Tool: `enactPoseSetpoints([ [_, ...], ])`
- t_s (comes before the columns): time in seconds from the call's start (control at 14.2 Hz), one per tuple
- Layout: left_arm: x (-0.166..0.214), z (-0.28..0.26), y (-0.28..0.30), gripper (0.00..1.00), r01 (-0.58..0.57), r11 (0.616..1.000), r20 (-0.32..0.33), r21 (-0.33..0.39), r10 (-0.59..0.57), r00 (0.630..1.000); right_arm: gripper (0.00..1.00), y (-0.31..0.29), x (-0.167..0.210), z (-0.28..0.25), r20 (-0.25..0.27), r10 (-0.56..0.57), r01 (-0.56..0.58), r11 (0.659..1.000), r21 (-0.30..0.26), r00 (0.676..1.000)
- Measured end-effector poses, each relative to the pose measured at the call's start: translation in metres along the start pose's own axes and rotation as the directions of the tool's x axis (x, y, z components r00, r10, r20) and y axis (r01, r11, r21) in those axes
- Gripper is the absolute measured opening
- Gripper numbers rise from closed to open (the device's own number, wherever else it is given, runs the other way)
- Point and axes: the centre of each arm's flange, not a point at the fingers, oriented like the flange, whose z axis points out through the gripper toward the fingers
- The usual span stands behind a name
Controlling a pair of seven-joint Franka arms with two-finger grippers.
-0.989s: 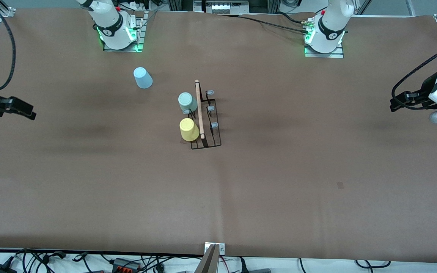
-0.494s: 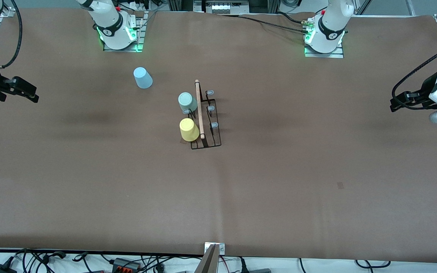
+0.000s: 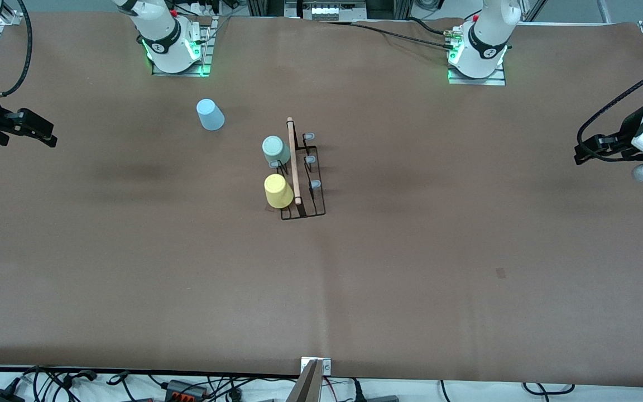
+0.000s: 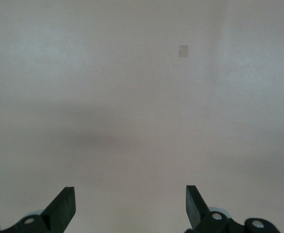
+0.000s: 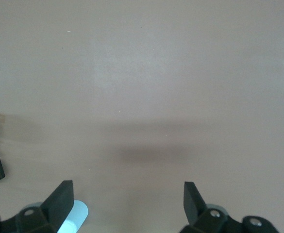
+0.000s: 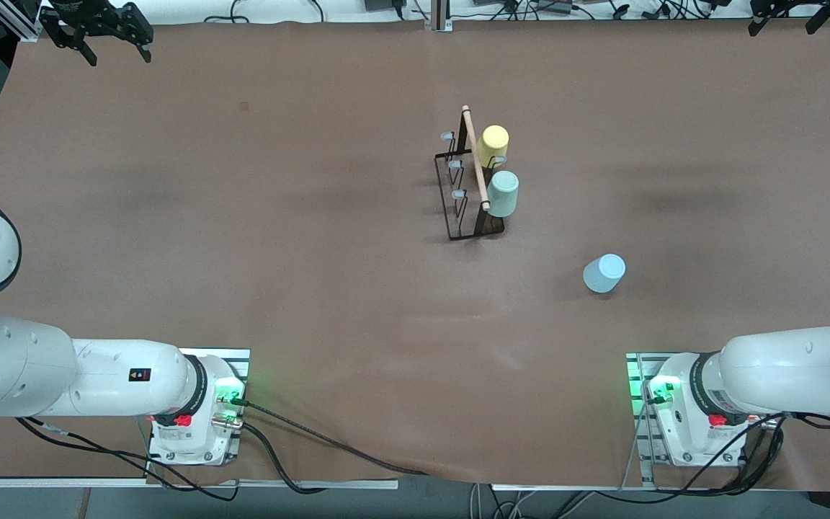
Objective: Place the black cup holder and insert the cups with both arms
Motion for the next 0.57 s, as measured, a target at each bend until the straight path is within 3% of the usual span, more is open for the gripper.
enactPoseSetpoints([
  [0.57,0.0002,0.0002,-0.0024,1.00,0.004,1.000,0.000,0.000,-0.004,1.000,1.00,-0.0007,-0.0008,0.0006,0.008,-0.001,0.001,1.000,0.000,1.000],
])
